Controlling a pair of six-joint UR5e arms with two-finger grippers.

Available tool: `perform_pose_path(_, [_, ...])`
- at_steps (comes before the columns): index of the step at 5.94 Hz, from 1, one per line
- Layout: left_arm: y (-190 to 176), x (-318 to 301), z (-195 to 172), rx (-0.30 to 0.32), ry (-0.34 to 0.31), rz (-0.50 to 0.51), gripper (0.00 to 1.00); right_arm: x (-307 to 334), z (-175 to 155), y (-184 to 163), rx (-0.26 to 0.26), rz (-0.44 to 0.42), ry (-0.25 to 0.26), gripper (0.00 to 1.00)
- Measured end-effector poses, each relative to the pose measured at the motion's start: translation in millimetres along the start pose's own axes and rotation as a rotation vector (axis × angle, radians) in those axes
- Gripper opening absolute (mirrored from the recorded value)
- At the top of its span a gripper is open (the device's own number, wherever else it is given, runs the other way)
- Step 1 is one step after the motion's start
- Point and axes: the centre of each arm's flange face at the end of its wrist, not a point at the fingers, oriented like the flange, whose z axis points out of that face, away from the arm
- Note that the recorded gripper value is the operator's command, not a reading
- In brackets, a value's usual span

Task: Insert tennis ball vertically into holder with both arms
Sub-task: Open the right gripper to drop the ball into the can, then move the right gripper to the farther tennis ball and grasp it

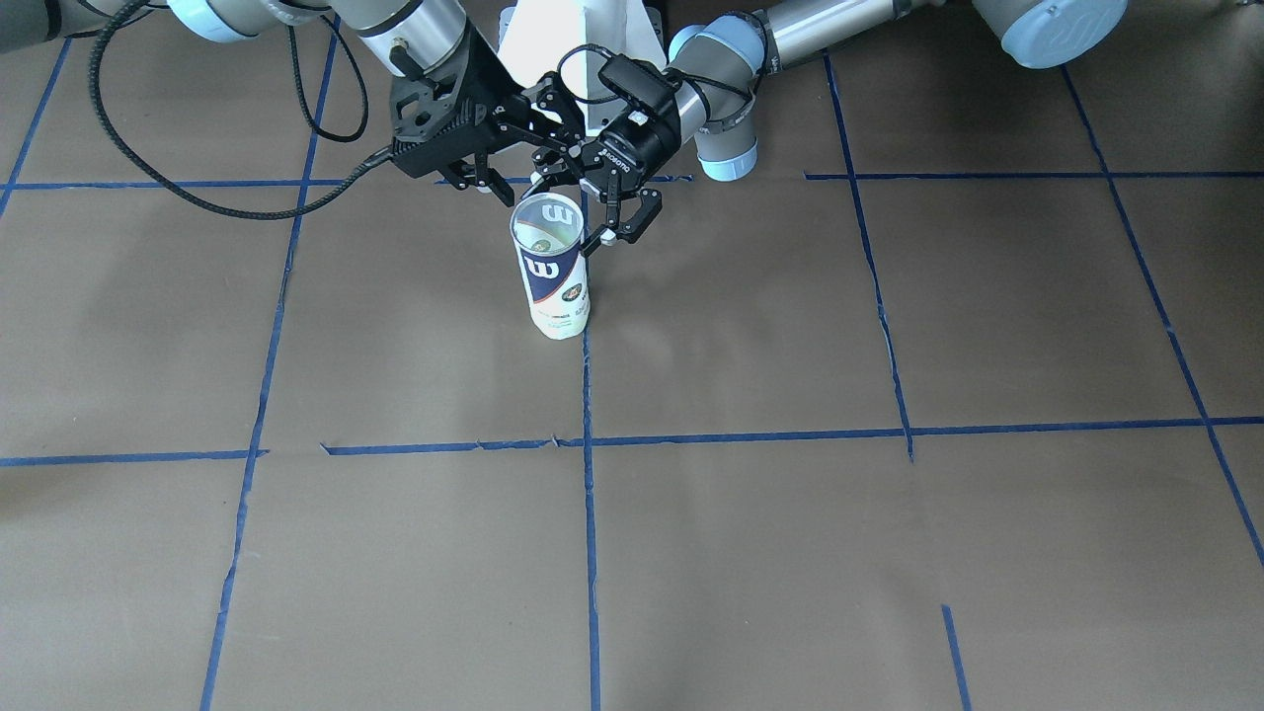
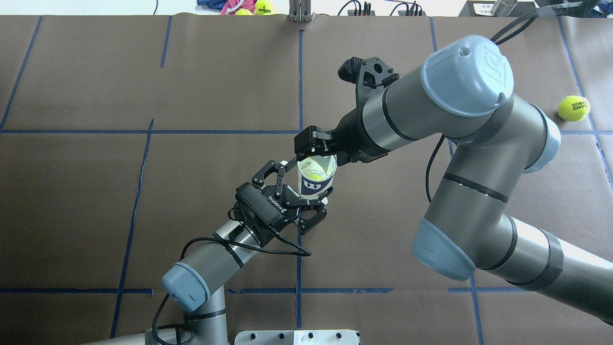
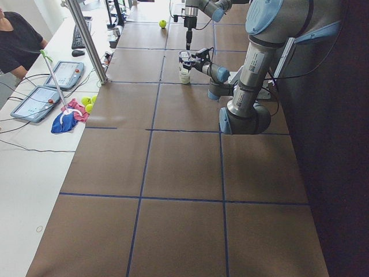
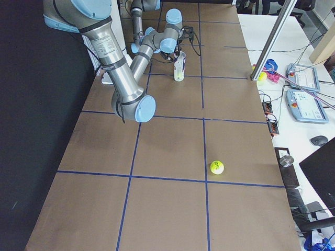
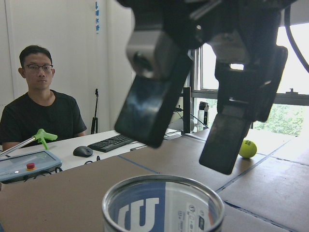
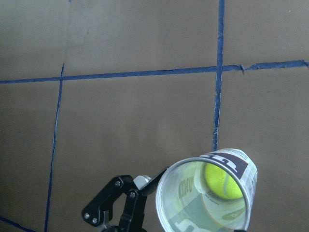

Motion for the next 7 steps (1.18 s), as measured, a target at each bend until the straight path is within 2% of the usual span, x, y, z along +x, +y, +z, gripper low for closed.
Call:
perform_pose_path(1, [-0.6, 0.4, 0.3, 0.001, 0.000, -0.001, 0.99, 26.6, -12.8, -17.1, 0.021, 0.019, 0.025, 0.87])
perform_pose_path(2, [-1.5, 0.2, 0.8, 0.002, 0.000, -0.001, 0.99, 71.8, -26.8, -35.2, 0.044, 0.020, 0.075, 0.91])
perform_pose_path(3, [-2.3, -0.5, 1.7, 0.003, -0.002, 0.000, 0.99, 122.9, -38.5, -50.8, 0.066, -0.026, 0.143, 0.98])
perform_pose_path(4, [-3.4, -2.4, 3.3, 0.003, -0.006, 0.003, 1.00, 169.8, -49.4, -64.7, 0.079, -0.087, 0.210, 0.98])
perform_pose_path(7, [-6.2, -13.1, 9.7, 0.002, -0.023, 0.020, 1.00, 293.1, -79.9, -100.1, 0.066, -0.214, 0.376, 0.99])
